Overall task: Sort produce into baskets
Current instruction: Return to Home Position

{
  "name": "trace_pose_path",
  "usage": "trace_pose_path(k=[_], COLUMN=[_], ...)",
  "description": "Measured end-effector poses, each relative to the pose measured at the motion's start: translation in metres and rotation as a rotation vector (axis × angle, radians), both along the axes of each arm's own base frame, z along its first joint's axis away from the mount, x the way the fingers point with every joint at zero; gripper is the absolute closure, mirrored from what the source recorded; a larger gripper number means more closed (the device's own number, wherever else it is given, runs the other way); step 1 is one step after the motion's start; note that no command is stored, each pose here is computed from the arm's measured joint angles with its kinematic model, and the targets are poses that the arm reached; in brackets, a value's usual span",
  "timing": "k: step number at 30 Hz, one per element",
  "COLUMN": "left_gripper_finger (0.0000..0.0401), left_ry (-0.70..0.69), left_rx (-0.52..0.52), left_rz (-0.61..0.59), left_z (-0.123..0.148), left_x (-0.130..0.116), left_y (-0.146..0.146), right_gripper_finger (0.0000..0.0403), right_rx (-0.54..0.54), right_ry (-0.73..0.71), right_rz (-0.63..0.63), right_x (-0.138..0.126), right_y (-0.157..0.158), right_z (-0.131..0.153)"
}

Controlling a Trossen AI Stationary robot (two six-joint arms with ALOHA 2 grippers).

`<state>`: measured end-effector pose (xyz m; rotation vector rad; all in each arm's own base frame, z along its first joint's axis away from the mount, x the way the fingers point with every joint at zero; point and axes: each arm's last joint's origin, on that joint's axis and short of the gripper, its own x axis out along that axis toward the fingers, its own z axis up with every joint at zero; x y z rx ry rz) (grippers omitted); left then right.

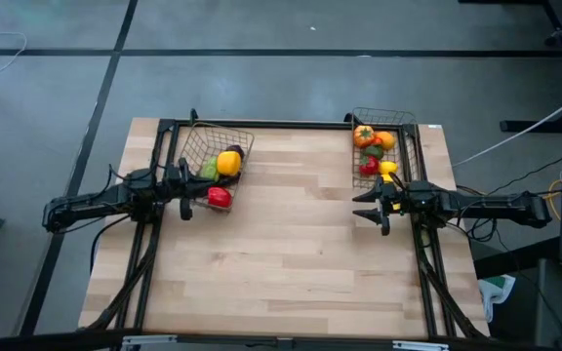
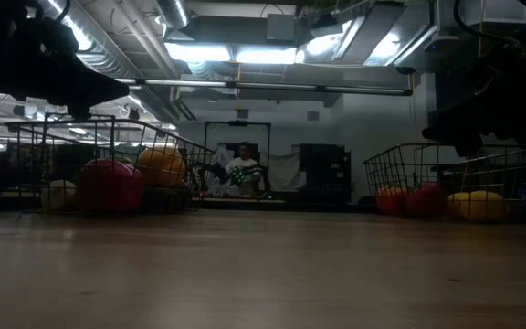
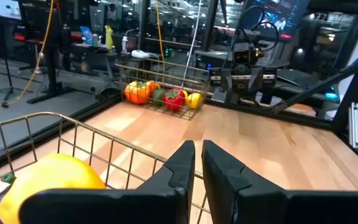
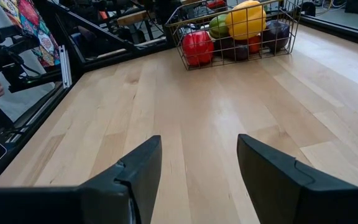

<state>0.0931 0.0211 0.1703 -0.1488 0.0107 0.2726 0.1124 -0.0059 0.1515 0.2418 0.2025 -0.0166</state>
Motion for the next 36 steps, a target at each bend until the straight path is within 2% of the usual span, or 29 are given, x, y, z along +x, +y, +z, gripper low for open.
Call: trace_pose_path(k=[8, 15, 31, 36], left_gripper_finger=[0.038, 0.0373, 0.037, 0.037], left_ry=[0.013, 0.005, 0.005, 0.005], left_rx=[0.048, 0.019, 0.017, 0.017], left_rz=[-0.002, -0.001, -0.001, -0.002], left_z=[0.0, 0.0, 0.0, 0.0], left_x=[0.0, 0.0, 0.0, 0.0], left_y=[0.0, 0.0, 0.0, 0.0], right_gripper_finger=[0.0194, 0.0194, 0.0194, 0.0194], right_rx=[0.0, -0.001, -0.019, -0.02], right_ry=[0.0, -0.01, -0.257, -0.274], right_rz=[0.0, 0.0, 0.0, 0.0], right_x=[0.0, -0.001, -0.016, -0.016], right_y=[0.0, 0.0, 0.001, 0.001], right_z=[0.0, 0.001, 0.022, 0.023])
